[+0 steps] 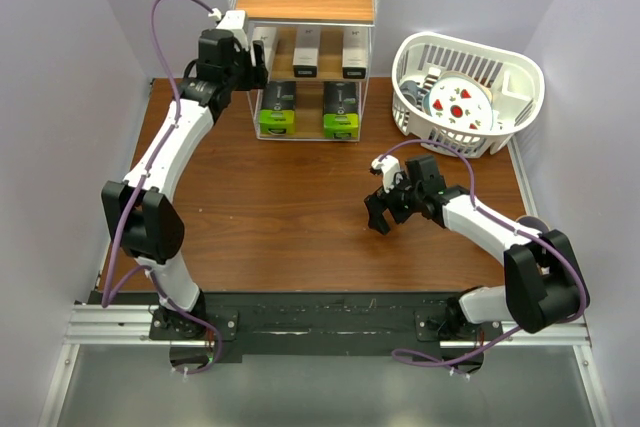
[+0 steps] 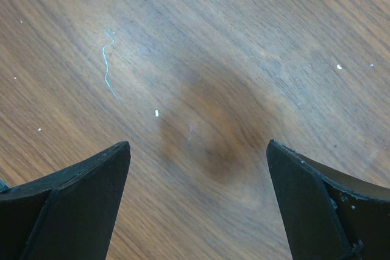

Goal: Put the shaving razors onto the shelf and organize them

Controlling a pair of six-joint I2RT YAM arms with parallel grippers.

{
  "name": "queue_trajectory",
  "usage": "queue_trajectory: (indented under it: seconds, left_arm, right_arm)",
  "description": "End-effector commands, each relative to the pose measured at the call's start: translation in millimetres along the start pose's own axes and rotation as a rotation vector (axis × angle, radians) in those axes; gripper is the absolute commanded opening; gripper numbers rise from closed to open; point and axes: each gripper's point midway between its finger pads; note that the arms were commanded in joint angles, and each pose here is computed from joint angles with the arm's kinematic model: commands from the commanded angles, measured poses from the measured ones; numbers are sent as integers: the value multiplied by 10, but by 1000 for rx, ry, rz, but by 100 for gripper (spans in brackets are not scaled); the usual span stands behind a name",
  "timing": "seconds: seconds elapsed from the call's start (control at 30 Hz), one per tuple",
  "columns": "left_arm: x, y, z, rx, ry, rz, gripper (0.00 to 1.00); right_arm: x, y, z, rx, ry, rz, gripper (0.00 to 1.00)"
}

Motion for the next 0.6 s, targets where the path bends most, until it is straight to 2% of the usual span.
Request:
queue_trajectory:
  seconds: [0.0, 0.3, 0.57]
  left_arm:
    - [-187, -318, 77, 1, -36, -71, 77]
    - [-451, -66, 146, 4, -47, -2, 82]
    - [-720, -30, -49, 39, 100, -31, 87]
  right_arm:
    - [-34, -123, -27, -7, 12, -48, 99]
    - [-16, -197, -34, -8, 6, -44, 99]
    - [11, -252, -35, -3, -7, -44, 99]
Point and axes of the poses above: each gripper's point midway between its finger pads, its own x axis out along the fingers, its own z axis along the line the jaws close on, y = z × x, and after that the axes turned 3 degrees about x, right-handed
